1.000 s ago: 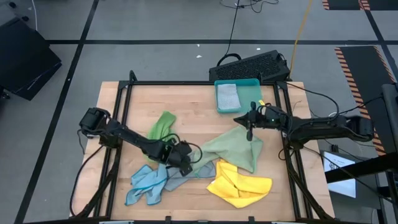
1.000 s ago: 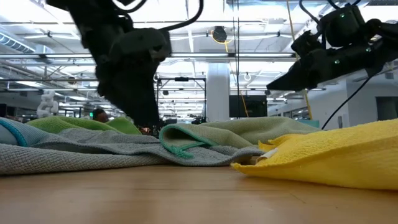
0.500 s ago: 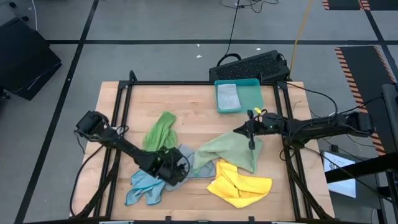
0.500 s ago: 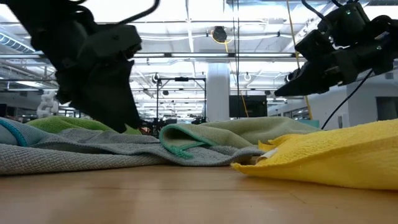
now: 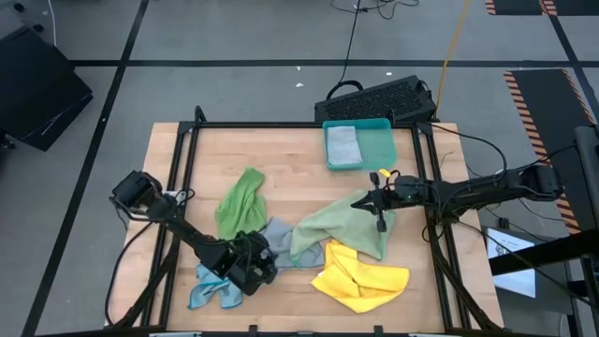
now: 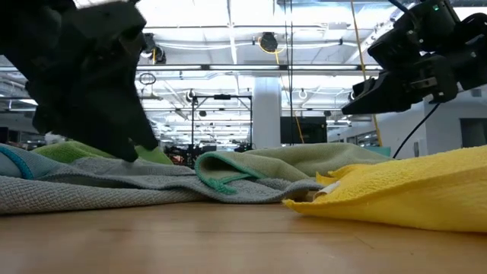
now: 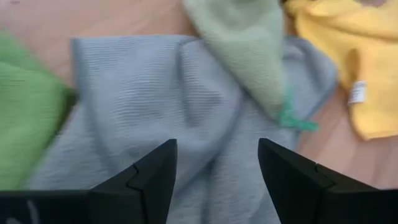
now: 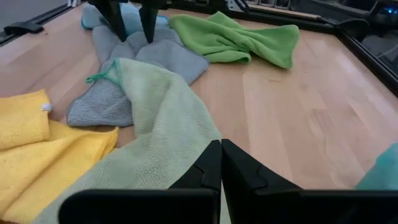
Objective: Fold microfiber towels
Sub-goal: Fold the gray microfiber cloth
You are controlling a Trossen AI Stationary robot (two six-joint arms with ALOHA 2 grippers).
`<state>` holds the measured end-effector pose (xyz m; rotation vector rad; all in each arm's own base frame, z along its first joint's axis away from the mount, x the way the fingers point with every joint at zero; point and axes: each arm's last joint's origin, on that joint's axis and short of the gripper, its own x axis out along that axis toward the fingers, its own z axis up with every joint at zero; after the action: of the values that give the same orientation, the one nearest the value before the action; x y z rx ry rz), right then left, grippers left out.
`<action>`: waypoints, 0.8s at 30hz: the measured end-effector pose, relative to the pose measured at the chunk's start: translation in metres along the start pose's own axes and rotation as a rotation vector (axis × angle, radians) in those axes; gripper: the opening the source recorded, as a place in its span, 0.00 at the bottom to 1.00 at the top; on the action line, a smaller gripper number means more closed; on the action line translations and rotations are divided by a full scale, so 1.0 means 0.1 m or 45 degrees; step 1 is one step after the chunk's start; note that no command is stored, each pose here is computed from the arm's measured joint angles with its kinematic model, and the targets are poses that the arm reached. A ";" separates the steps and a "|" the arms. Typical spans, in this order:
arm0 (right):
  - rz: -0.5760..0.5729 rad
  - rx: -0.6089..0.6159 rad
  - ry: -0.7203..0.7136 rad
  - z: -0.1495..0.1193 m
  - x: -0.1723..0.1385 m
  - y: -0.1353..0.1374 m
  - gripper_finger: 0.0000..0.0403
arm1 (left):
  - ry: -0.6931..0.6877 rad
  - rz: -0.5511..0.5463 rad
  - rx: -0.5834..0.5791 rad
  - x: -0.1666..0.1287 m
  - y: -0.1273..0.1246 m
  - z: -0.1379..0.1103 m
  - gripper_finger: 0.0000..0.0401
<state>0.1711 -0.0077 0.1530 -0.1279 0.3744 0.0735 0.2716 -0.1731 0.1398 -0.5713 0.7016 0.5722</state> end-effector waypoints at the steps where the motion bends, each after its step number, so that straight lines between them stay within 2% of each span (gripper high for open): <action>1: 0.000 -0.008 -0.003 0.00 0.00 0.00 0.00 | -0.012 -0.013 0.007 0.01 -0.02 0.00 0.56; 11: -0.005 -0.047 -0.022 0.02 0.00 0.00 0.00 | -0.076 0.015 0.181 0.14 -0.16 0.05 0.56; 15: -0.005 -0.045 -0.021 0.02 0.00 0.00 0.00 | -0.054 0.098 0.261 0.18 -0.09 0.08 0.56; 20: 0.001 -0.004 0.003 0.00 0.00 0.00 0.00 | 0.059 0.248 0.375 0.20 0.07 0.10 0.56; 24: -0.002 0.021 -0.008 -0.09 -0.02 0.02 0.00 | 0.094 0.258 0.504 0.20 0.09 0.10 0.59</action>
<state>0.1660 -0.0075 0.1449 -0.1115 0.3683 0.0696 0.2828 -0.1547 0.1291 -0.1533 0.9224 0.5819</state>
